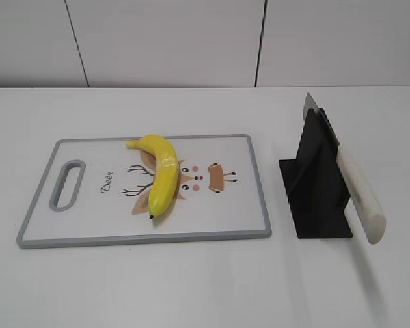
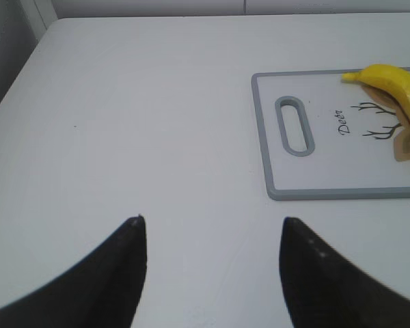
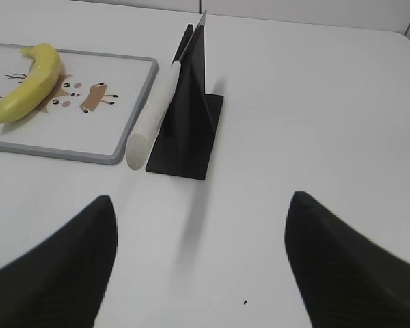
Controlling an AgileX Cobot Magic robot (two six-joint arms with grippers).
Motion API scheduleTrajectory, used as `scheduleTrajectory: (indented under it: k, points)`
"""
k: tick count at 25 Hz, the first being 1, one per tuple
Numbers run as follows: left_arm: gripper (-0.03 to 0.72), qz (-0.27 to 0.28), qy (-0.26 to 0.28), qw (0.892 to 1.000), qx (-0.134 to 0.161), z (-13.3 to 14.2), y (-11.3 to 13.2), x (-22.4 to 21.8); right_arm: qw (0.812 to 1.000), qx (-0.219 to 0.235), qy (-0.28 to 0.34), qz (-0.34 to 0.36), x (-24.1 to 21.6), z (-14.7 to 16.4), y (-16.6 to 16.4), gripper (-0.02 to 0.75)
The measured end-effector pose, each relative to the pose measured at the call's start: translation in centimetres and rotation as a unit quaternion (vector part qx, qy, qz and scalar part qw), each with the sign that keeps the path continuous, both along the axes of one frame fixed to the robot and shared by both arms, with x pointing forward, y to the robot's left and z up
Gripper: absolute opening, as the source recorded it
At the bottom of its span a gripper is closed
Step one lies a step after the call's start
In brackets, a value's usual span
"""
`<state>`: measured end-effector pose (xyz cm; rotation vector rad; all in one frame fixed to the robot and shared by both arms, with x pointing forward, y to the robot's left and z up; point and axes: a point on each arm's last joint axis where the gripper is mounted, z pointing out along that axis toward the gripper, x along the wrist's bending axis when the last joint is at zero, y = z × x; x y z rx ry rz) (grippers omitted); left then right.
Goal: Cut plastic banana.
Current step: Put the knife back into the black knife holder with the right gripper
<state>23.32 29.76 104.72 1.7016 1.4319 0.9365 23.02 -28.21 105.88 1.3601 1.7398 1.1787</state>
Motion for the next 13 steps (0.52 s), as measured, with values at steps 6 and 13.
scheduleTrajectory:
  k: [6,13]
  points:
    - [0.58,0.0,0.0,1.0,0.0,0.0,0.0,0.0,1.0,0.01,0.001,0.006,-0.04,0.04,0.19,0.585]
    - [0.58,0.0,0.0,1.0,0.0,0.0,0.0,0.0,1.0,0.012,0.001,0.007,-0.05,0.05,0.21,0.585]
